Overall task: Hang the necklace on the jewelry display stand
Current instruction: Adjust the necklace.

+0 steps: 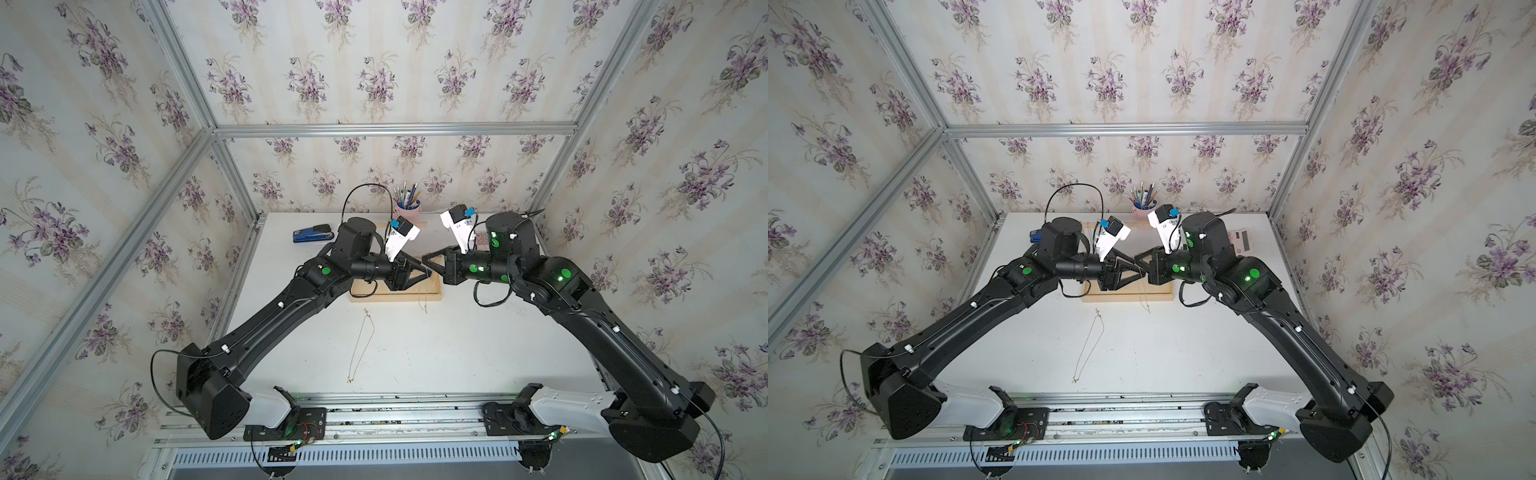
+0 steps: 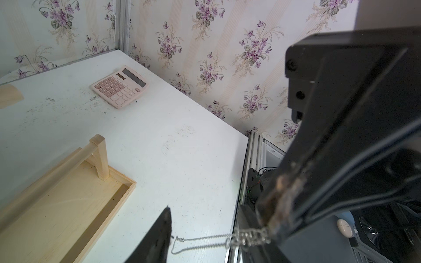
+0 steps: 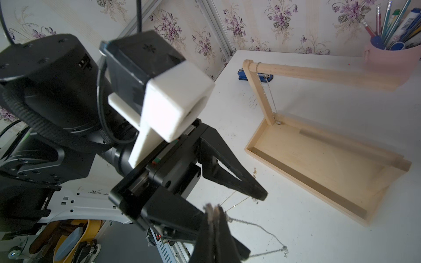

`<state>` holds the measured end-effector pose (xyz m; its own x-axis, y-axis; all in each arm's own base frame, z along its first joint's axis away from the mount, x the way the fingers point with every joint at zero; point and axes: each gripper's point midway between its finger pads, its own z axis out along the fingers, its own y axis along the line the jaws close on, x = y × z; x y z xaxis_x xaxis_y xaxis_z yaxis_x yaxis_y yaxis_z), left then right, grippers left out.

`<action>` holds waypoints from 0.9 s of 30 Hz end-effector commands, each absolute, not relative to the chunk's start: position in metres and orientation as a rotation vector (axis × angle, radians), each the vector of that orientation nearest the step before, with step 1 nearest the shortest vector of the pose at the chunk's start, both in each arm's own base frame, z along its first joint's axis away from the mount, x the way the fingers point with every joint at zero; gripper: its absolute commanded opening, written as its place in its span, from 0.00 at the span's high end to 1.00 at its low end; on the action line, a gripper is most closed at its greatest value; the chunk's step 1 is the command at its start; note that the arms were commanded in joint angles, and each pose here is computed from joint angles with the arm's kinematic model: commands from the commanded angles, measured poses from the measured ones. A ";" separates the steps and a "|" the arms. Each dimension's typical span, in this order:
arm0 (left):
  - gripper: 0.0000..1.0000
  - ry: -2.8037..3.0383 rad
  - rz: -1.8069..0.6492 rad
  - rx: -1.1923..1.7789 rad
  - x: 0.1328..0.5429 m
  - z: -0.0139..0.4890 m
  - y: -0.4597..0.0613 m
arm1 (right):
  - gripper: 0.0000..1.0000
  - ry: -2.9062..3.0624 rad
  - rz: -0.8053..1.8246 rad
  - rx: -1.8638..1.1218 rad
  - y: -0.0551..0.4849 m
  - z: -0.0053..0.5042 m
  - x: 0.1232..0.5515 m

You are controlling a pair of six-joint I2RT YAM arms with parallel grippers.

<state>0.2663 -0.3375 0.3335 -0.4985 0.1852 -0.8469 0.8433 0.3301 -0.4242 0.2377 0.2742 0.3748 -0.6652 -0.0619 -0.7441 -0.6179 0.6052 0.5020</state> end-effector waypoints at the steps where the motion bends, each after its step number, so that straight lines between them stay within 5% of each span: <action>1: 0.52 1.852 -1.192 0.931 0.273 0.337 -0.346 | 1.00 2.088 1.056 -0.537 0.278 0.384 0.238; 10: 0.83 1.870 -1.156 0.952 0.277 0.338 -0.347 | 1.00 2.100 1.032 -0.534 0.274 0.380 0.239; 20: 1.00 1.947 -1.031 0.972 0.281 0.333 -0.336 | 1.00 2.159 0.914 -0.526 0.264 0.360 0.252; 27: 1.00 1.967 -0.971 0.978 0.292 0.337 -0.337 | 1.00 2.163 0.821 -0.517 0.259 0.354 0.274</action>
<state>0.2892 -0.3388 0.3379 -0.4628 0.2834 -0.8399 0.8486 0.4154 -0.3275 0.2649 0.2629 0.3534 -0.6609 -0.0887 -0.7453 -0.5815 0.6883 0.4338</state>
